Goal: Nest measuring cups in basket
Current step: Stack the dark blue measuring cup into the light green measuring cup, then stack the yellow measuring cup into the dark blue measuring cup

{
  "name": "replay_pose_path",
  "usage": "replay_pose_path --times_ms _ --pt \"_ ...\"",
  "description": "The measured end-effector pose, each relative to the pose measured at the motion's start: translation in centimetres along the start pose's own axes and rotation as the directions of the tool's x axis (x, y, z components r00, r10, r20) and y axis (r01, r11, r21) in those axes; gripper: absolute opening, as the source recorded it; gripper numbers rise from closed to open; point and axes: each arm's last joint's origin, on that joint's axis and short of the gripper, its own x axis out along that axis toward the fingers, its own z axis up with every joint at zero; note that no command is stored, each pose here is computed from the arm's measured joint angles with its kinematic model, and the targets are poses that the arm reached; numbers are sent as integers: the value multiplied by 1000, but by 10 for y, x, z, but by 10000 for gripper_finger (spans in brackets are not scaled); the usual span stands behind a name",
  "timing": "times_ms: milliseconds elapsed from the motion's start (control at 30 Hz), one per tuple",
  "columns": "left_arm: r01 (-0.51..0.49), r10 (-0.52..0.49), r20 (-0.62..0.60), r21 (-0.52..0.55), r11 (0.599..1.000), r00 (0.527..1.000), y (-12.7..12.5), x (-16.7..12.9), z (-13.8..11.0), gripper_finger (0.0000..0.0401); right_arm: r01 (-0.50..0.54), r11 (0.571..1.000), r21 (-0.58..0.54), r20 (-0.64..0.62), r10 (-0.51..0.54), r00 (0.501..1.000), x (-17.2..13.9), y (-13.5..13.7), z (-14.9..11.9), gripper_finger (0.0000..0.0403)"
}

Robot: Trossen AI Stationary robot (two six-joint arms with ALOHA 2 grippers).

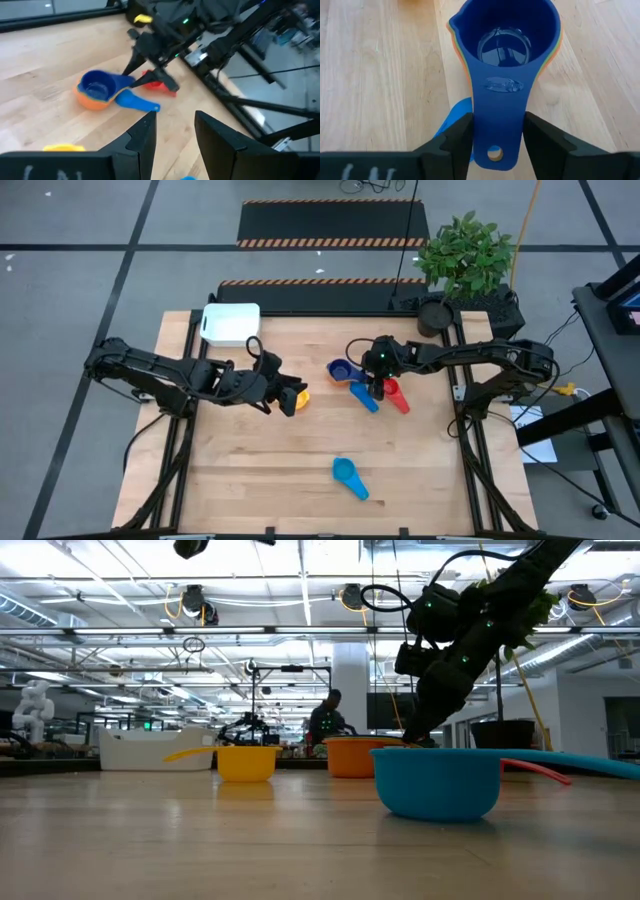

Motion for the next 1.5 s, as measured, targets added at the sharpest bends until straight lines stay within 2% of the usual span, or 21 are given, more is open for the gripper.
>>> replay_pose_path --times_ms 100,233,433,600,700,800,967,1033,1133,1200,1367,1500 --pt "-99 98 -47 -17 995 994 10 -1 -6 136 0 1000 21 9 0 1000 -4 1 1 185" --pt "-244 236 -136 -45 969 962 25 -3 -14 136 4 998 57 26 -6 1000 -11 2 3 216" --pt "-295 305 -267 78 952 914 38 -6 -18 167 -7 988 156 76 -5 997 -27 5 8 233" --pt "-273 342 -290 254 928 894 48 2 -21 239 -80 946 313 163 29 986 -49 20 15 231" --pt "-237 349 -348 325 915 870 59 10 -26 287 -164 901 401 235 72 969 -66 34 19 232" --pt "-164 310 -402 358 919 862 68 21 -31 321 -246 836 490 299 104 949 -81 50 22 231" --pt "-14 247 -436 472 881 865 77 34 -42 326 -330 710 622 336 139 931 -93 78 20 230" --pt "19 236 -458 486 874 857 85 41 -48 316 -349 681 644 345 148 927 -94 90 19 230" --pt "19 253 -488 486 874 836 98 47 -52 303 -375 673 638 373 156 914 -92 110 18 230" --pt "15 272 -480 512 859 834 103 49 -55 297 -382 686 619 388 155 908 -90 122 17 231" --pt "85 324 -490 644 761 809 116 51 -70 299 -401 687 606 428 144 892 -80 143 16 231" --pt "102 360 -481 699 708 800 129 54 -83 329 -453 674 584 467 177 866 -73 153 20 231"
